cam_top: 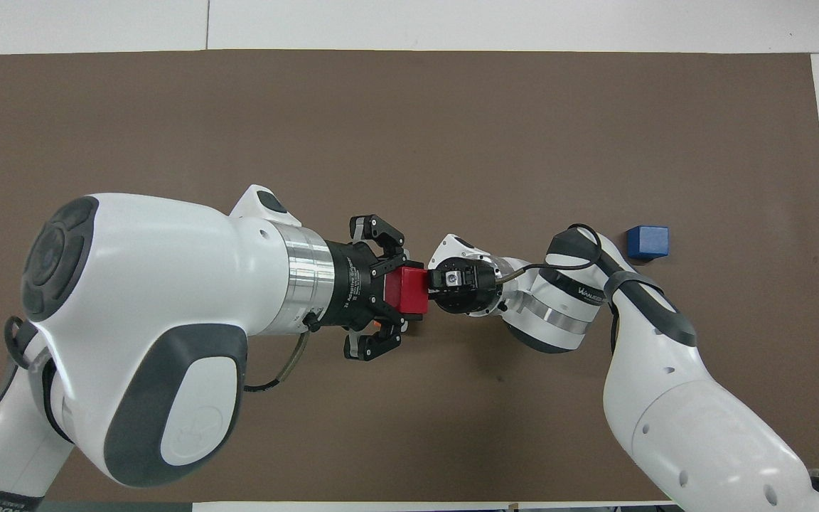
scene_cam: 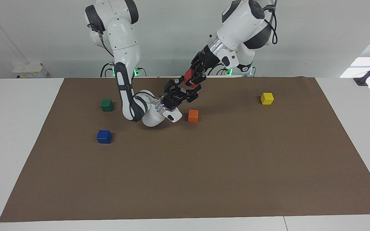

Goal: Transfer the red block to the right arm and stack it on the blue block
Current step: 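Grasp the red cube with the right gripper from the left gripper, then carry the red cube with the right gripper while the left gripper withdraws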

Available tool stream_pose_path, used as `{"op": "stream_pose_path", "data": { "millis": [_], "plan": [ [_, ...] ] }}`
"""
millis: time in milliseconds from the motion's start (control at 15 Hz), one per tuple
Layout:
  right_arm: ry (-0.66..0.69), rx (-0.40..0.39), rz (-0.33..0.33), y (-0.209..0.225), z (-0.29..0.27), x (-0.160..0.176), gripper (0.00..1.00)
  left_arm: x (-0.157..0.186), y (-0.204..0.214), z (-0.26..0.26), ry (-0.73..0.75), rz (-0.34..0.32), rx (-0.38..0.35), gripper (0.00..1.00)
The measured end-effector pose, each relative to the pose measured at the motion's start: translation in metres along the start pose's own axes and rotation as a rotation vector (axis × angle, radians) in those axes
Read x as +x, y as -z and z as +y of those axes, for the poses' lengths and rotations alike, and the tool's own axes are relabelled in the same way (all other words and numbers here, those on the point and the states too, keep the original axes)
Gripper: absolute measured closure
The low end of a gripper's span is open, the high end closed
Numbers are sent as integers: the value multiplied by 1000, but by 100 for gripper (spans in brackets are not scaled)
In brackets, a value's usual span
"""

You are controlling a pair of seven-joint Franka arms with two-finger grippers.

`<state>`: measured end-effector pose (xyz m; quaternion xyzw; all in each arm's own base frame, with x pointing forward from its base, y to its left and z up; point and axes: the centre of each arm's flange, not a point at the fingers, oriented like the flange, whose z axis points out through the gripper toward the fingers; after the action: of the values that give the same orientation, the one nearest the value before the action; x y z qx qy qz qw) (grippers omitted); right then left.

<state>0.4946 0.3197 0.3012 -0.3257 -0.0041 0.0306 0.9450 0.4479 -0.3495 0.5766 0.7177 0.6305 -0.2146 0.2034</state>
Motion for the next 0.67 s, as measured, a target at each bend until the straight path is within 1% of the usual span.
{"op": "stream_pose_path", "data": {
  "millis": [133, 267, 333, 667],
  "plan": [
    [3, -1, 0, 0, 0, 0, 15, 1, -1, 0, 4, 2, 2, 46],
    [18, 1, 4, 1, -1, 1, 37, 5, -2, 1, 14, 3, 2, 46],
    [29, 0, 6, 1, 0, 1, 44, 7, -2, 2, 24, -1, 3, 46],
    [31, 1, 7, 0, 1, 1, 44, 7, -1, 2, 25, 0, 3, 45]
  ]
}}
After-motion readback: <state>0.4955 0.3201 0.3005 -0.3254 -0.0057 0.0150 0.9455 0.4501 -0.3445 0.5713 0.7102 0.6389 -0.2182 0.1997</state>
